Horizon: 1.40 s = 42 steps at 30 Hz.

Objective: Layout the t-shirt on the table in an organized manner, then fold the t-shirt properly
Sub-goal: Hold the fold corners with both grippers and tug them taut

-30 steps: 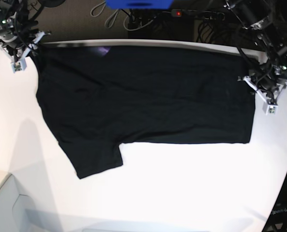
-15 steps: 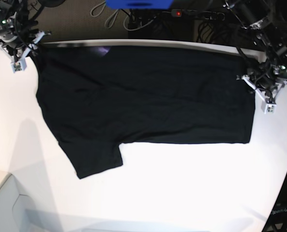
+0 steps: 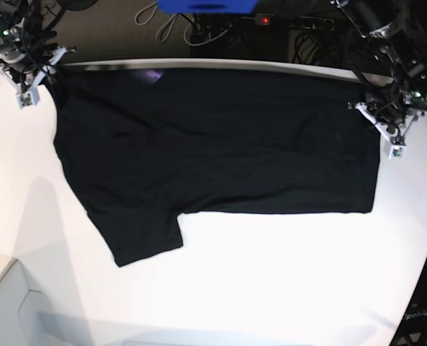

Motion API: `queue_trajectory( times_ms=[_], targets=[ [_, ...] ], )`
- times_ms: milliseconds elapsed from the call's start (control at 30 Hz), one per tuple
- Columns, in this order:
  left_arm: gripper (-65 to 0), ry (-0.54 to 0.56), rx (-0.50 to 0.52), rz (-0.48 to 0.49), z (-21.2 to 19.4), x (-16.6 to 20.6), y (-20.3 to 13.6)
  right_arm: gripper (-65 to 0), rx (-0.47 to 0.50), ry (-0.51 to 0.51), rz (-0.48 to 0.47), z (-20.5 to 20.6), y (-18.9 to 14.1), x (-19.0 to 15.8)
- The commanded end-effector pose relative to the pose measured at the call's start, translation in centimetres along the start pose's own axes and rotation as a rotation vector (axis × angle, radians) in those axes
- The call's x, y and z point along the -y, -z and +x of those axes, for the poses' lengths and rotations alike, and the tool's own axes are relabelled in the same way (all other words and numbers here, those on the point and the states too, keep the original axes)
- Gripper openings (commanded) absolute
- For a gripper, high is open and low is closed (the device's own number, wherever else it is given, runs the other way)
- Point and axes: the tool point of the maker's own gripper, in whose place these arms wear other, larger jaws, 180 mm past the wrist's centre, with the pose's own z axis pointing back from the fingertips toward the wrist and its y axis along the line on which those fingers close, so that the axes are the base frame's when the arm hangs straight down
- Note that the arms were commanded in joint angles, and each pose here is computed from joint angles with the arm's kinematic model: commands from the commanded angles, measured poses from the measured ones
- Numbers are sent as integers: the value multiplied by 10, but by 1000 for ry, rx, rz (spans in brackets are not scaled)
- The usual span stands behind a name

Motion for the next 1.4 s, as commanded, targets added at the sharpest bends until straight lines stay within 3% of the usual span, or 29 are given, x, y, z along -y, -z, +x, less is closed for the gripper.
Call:
queue_trajectory(
  times_ms=[0,67,700,1033,1367],
  targets=[
    [-575,17,34,14,12,-6,-5,-449,27,-11,-14,8,-4,5],
    [-650,18,35,15,12,-6,-6,-449,27,-11,-14,8,-4,5],
    [-643,50,75,52,24,-10,-21,-449,26,-11,-14,7,-4,5],
    [-435,43,69,46,22,-6,-19,-449,25,-10,-13,7,-4,5],
    [-433,38,75,48,22,-6,-18,-449,24,-9,-14,6,-5,5]
  ],
)
